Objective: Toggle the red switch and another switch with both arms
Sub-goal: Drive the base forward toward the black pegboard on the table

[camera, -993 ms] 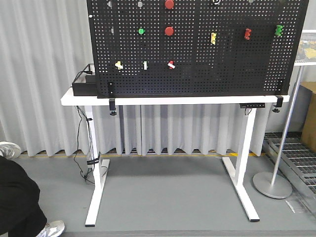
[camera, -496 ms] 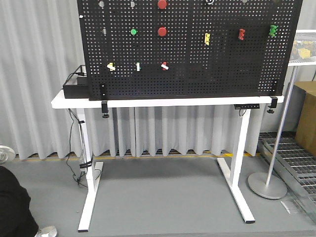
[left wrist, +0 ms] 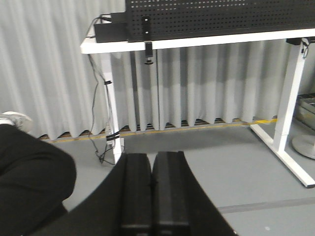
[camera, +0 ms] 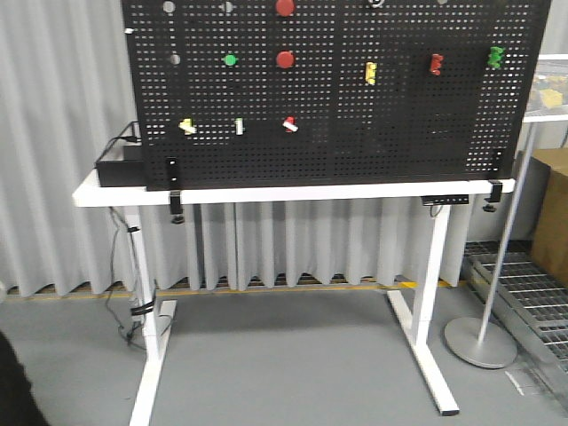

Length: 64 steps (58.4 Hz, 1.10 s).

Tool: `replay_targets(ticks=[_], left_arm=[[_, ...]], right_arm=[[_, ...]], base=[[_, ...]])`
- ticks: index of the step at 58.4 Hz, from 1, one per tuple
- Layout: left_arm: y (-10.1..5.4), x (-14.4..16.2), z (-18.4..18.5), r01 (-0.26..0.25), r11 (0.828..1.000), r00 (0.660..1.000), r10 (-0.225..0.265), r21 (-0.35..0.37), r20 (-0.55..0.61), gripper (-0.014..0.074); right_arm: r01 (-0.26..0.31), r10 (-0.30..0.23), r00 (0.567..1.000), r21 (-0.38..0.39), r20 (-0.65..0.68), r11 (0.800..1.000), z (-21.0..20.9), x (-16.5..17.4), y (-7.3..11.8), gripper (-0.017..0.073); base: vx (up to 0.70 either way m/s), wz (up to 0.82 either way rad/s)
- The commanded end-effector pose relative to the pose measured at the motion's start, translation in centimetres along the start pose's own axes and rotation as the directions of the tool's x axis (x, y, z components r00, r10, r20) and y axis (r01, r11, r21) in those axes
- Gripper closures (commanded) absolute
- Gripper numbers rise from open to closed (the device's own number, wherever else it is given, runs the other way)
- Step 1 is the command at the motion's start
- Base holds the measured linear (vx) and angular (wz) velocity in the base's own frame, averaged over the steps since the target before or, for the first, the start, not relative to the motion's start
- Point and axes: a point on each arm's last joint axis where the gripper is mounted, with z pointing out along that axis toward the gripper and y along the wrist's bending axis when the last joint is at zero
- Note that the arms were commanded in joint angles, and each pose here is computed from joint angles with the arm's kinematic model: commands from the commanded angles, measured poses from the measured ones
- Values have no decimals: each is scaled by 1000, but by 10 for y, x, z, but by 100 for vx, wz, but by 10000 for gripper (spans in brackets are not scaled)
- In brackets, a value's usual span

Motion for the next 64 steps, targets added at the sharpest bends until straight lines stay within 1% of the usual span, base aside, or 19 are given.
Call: replay_targets(ticks=[1, 26, 64], left_arm=[[-1, -1, 0, 11, 1000, 997, -11, 7, 71, 592], [-1, -1, 0, 11, 1000, 997, -11, 7, 71, 592], [-1, -1, 0, 11, 1000, 997, -11, 7, 71, 592]], right_arm=[[4, -5, 996, 7, 86, 1000, -1, -6, 0, 566], [4, -5, 996, 7, 86, 1000, -1, -6, 0, 566], [4, -5, 996, 7, 86, 1000, -1, -6, 0, 566]], base=[[14, -18], [19, -5], [30, 13]])
